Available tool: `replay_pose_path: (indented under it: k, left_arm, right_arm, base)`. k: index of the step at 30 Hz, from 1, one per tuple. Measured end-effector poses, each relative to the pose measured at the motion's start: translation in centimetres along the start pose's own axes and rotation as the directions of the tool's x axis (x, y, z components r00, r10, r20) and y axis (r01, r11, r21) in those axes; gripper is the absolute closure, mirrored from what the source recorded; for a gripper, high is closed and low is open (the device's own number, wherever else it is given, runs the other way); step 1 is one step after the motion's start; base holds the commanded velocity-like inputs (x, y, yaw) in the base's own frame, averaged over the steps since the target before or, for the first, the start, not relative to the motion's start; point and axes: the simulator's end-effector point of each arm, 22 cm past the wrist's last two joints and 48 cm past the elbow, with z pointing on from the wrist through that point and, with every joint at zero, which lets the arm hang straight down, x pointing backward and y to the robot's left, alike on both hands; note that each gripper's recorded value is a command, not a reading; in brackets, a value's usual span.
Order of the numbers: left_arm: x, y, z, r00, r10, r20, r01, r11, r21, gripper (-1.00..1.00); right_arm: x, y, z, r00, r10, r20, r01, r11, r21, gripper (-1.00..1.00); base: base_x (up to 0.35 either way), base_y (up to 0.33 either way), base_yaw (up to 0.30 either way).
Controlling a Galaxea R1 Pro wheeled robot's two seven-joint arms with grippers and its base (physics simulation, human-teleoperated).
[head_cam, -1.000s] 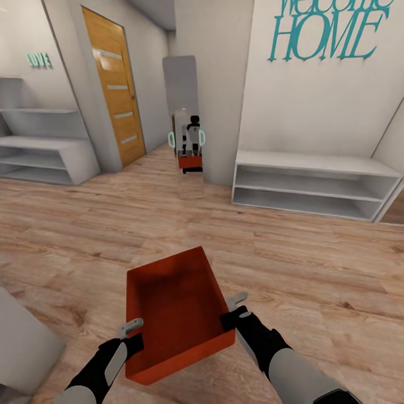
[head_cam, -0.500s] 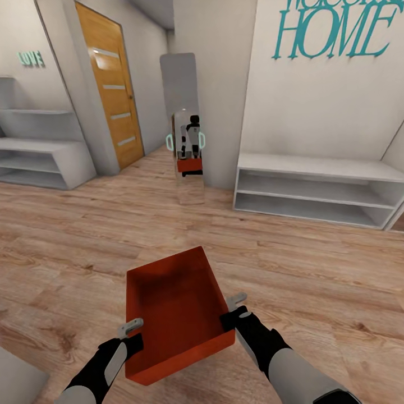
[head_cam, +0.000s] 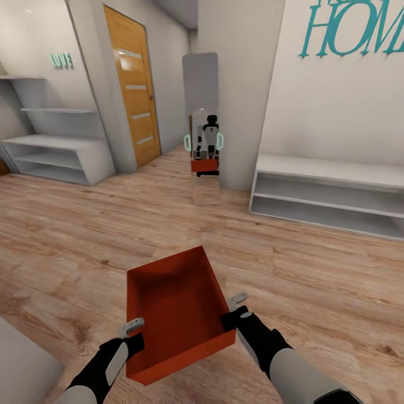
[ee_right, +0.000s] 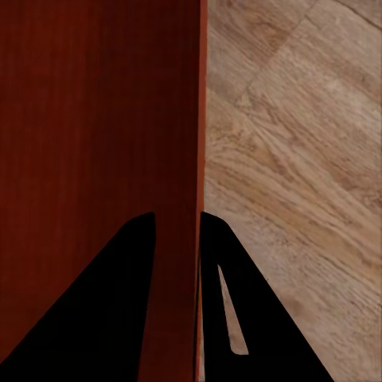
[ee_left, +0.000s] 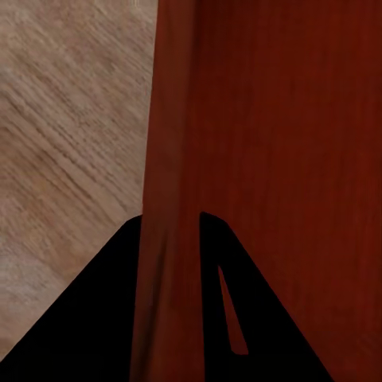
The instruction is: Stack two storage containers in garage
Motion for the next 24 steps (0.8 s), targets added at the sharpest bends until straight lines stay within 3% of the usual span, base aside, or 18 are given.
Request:
replay_pose_path:
  k: [5, 24]
  left_arm:
    - [-0.14, 0.21, -0.01, 1.000, 0.001, 0.001, -0.001, 1.000, 0.001, 1.00]
    - [-0.14, 0.13, -0.03, 1.000, 0.000, 0.002, 0.000, 1.000, 0.002, 1.00]
  right_arm:
    - [-0.09, 0.24, -0.04, 1.000, 0.001, 0.001, -0.001, 1.000, 0.001, 1.00]
    - [-0.14, 0.15, -0.06, 1.000, -0.001, 0.003, 0.001, 1.000, 0.002, 1.00]
  base:
    - [0.085, 0.000, 0.214]
    - [0.334, 0.000, 0.006]
